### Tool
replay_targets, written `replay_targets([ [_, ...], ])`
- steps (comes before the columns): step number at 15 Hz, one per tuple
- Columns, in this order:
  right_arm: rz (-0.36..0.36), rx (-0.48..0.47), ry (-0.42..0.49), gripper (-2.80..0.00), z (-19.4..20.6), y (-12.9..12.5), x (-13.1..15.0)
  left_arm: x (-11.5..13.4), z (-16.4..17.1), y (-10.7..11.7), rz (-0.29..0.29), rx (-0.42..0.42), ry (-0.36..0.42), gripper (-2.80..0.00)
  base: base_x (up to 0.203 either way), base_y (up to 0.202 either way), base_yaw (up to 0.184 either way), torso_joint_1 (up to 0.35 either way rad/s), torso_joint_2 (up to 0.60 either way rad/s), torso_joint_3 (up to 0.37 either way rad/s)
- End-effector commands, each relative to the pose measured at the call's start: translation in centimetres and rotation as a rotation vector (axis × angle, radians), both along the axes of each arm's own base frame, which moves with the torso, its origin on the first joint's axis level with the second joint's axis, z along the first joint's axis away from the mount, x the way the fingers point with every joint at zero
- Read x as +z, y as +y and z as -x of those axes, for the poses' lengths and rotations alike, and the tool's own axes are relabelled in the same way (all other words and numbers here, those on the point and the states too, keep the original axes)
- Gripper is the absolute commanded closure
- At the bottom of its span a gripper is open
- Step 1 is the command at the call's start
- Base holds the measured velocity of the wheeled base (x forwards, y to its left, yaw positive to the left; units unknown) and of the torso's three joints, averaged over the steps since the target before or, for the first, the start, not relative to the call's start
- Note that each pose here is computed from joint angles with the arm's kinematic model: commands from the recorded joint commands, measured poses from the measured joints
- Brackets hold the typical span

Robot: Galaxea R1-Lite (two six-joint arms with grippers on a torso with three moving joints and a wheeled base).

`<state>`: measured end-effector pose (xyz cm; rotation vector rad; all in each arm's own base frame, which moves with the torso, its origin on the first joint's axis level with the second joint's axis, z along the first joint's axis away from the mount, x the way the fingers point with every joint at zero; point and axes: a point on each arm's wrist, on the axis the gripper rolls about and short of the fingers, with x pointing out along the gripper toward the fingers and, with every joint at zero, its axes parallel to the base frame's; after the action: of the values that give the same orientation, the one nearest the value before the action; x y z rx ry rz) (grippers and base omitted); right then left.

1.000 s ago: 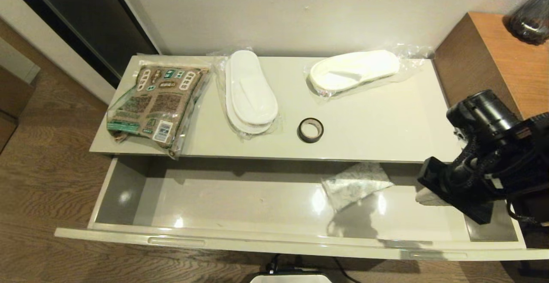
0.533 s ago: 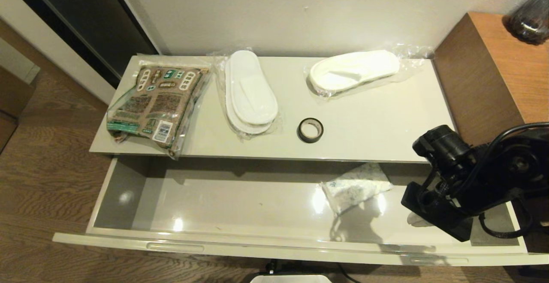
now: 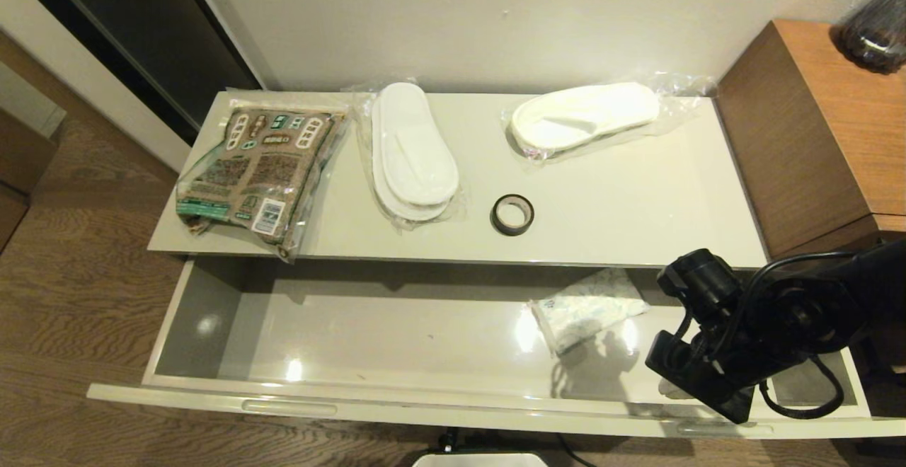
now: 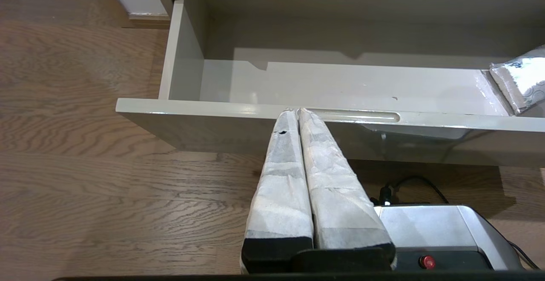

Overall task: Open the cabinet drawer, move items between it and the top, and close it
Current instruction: Open the drawer

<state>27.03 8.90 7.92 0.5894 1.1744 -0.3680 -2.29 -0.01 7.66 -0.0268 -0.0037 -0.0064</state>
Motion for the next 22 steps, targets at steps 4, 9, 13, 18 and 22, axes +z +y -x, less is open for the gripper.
replay_targets([
  [4,0.014,0.000,0.070,0.00,1.1,-0.3,-1.9,0.0,0.0,0.0,0.001,0.000,0.001,0.00,0.000,0.000,0.000,0.000,0.00,0.000],
  [9,-0.001,0.027,0.044,0.00,3.2,-0.9,-0.7,0.0,0.0,0.0,0.001,0.000,0.000,0.00,0.000,0.000,0.000,0.000,0.00,0.000],
  [13,-0.032,0.067,0.000,0.00,5.1,-1.5,1.8,0.0,0.0,0.0,0.001,0.000,-0.001,0.00,0.000,0.000,0.000,0.000,0.00,0.000],
  [18,-0.087,0.125,-0.026,0.00,9.7,-2.9,6.2,0.0,0.0,0.0,0.001,0.000,-0.001,0.00,0.000,0.000,0.000,0.000,0.00,0.000],
  [22,-0.124,0.185,-0.128,0.00,15.7,-4.9,12.4,0.0,0.0,0.0,0.001,0.000,-0.001,0.00,0.000,0.000,0.000,0.000,0.00,0.000],
])
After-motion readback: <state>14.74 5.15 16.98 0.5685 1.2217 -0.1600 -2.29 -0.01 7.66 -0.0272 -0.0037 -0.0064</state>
